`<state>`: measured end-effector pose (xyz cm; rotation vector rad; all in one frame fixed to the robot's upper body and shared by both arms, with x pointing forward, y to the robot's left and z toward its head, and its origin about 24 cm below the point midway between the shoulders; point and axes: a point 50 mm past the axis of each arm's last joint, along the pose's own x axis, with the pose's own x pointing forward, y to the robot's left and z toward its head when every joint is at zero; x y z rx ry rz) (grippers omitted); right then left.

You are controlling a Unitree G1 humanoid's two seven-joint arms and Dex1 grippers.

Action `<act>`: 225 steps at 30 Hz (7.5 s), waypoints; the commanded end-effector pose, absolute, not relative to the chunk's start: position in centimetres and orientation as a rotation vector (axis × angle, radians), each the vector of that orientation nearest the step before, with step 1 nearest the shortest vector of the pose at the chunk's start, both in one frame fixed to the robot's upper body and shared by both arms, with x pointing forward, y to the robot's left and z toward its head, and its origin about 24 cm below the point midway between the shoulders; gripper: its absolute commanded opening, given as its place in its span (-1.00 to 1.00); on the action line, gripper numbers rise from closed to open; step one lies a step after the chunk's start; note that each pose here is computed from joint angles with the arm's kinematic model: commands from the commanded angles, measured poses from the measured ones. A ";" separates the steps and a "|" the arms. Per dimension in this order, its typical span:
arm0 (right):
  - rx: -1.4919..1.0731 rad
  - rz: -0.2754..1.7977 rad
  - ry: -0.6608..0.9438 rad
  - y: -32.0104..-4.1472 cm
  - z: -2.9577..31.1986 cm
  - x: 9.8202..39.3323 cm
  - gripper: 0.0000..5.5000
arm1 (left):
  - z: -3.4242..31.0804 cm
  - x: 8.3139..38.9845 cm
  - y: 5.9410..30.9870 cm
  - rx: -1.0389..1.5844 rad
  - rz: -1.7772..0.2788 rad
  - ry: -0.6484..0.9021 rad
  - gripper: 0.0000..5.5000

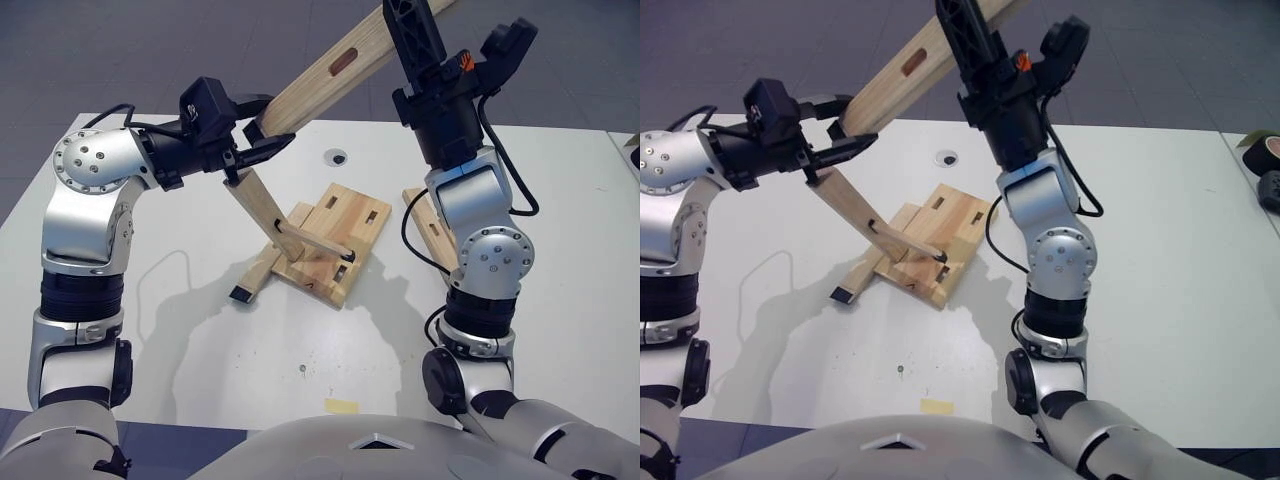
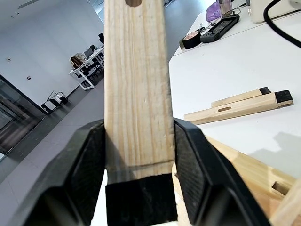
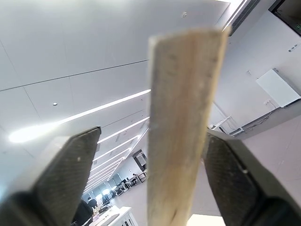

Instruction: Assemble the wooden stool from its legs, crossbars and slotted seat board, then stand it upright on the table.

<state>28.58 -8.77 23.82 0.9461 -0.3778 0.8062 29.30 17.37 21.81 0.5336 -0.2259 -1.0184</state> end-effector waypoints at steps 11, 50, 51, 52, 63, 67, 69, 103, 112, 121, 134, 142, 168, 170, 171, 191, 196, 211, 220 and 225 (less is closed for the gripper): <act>0.958 0.746 -0.367 -9.1 23.0 28.6 -0.52 | 22.4 28.8 16.1 0.540 -1.064 -0.251 -0.26; 0.480 -0.006 -0.282 -26.6 16.4 25.0 -0.63 | 17.2 23.3 18.9 0.377 -0.980 0.157 0.96; 0.478 0.002 -0.278 -26.7 16.5 25.3 -0.63 | 18.1 22.7 18.3 0.323 -1.027 0.116 0.96; 0.473 0.010 -0.274 -26.8 16.7 25.5 -0.63 | 19.2 21.9 17.6 0.261 -1.093 0.070 0.96; 0.440 0.060 -0.251 -27.4 17.7 27.0 -0.63 | 22.0 16.2 11.3 -0.117 -1.476 -0.052 0.96; 0.419 0.112 -0.234 -26.8 17.9 27.7 -0.63 | 19.0 17.1 10.1 -0.007 -1.368 0.048 0.96; 0.412 0.148 -0.234 -26.2 18.0 27.9 -0.63 | 17.8 17.4 9.7 0.002 -1.334 0.067 0.86; 0.240 0.361 -0.203 -20.5 13.5 24.9 -0.63 | 13.0 21.9 10.4 0.314 -1.044 0.002 -0.26; 0.151 0.385 -0.218 -18.6 11.5 26.2 -0.63 | 13.5 22.4 10.9 0.210 -1.135 0.033 -0.26; 0.151 0.475 -0.195 -16.7 10.2 24.8 -0.63 | 13.2 22.3 10.0 0.155 -1.157 0.040 -0.26; 0.097 0.631 -0.181 -14.4 10.7 23.3 -0.63 | 12.1 21.9 9.3 0.206 -1.137 0.058 -0.26; 0.100 0.712 -0.265 -14.5 14.7 23.4 -0.63 | 11.5 21.6 9.1 0.232 -1.129 0.067 -0.26; 0.207 0.608 -0.044 -15.1 12.9 24.3 -0.63 | 11.0 21.8 9.0 0.286 -1.127 0.078 -0.26; 0.158 0.637 -0.051 -14.7 13.0 24.1 -0.63 | 11.0 21.8 9.0 0.286 -1.125 0.078 -0.26; 0.128 0.650 -0.058 -14.4 13.0 24.0 -0.63 | 11.0 21.8 9.1 0.286 -1.124 0.078 -0.26; 0.357 0.619 -0.029 -14.7 11.0 24.8 -0.63 | 10.5 21.8 8.8 0.288 -1.134 0.086 -0.26; 0.375 0.627 -0.012 -14.7 9.7 25.0 -0.63 | 10.4 21.9 8.7 0.296 -1.141 0.086 -0.26; 0.435 0.588 -0.058 -14.8 9.1 25.9 -0.63 | 11.1 22.3 9.4 0.285 -1.167 0.082 -0.26; 0.331 0.480 0.020 -14.3 6.8 24.8 -0.63 | 13.7 23.4 11.4 0.217 -1.258 0.081 -0.26; 0.206 0.424 0.135 -14.2 5.7 23.1 -0.63 | 14.1 24.0 12.3 0.262 -1.287 0.111 -0.26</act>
